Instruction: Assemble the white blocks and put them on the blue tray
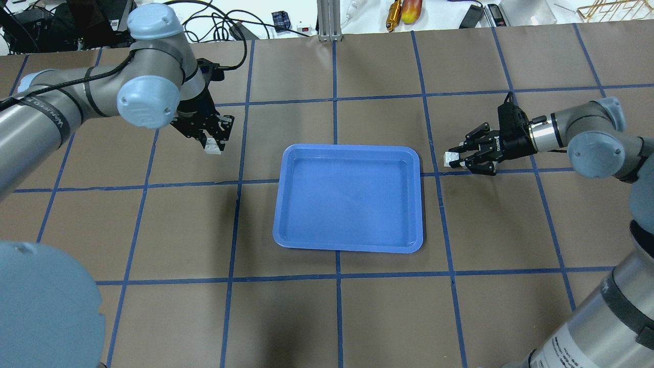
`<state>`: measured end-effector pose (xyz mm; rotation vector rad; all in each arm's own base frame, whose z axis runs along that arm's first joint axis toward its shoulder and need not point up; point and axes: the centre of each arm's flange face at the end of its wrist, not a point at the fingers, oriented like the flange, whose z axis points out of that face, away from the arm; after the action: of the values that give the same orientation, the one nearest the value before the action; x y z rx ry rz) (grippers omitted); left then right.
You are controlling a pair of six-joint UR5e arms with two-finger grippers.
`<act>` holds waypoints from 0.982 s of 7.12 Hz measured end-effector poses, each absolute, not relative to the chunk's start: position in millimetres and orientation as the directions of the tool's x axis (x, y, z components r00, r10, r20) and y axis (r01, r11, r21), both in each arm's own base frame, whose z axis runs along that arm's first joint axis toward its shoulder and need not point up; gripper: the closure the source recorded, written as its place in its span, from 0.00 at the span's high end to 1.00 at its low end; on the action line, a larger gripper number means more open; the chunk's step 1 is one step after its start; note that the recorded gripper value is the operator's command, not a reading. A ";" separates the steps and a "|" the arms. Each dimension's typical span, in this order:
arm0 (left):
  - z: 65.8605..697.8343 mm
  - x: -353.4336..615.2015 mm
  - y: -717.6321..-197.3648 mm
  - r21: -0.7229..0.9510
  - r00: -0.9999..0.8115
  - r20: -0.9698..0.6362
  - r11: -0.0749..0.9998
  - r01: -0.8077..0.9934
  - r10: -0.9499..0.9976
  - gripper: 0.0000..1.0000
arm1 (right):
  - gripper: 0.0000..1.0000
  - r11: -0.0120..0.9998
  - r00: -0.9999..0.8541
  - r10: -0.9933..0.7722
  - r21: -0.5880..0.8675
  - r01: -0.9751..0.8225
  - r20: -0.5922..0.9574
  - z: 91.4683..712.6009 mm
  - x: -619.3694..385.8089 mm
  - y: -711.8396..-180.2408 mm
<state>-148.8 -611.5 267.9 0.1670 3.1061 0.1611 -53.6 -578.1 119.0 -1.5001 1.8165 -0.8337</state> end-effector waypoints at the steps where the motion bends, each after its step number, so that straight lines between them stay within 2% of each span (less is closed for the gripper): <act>1: 267.9 -195.5 -598.7 0.102 -0.995 -0.016 0.990 0.098 0.101 0.00 | 0.11 0.161 -0.161 -0.984 -0.793 -0.588 -0.080 124.7 -51.7 -579.5; 4: 255.3 -302.2 -555.0 0.118 -0.989 0.014 0.982 0.149 0.148 0.00 | 0.03 0.116 -0.153 -0.988 -0.775 -0.621 -0.026 181.7 -28.8 -575.2; 7: 236.7 -358.3 -523.8 0.145 -0.984 0.031 0.973 0.178 0.175 0.00 | 0.03 0.088 -0.126 -0.992 -0.773 -0.628 -0.010 212.7 7.9 -539.7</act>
<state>-358.3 -523.8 236.7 0.2807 3.1380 0.2329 7.9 -539.7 212.7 -1.5926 1.8168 -0.8505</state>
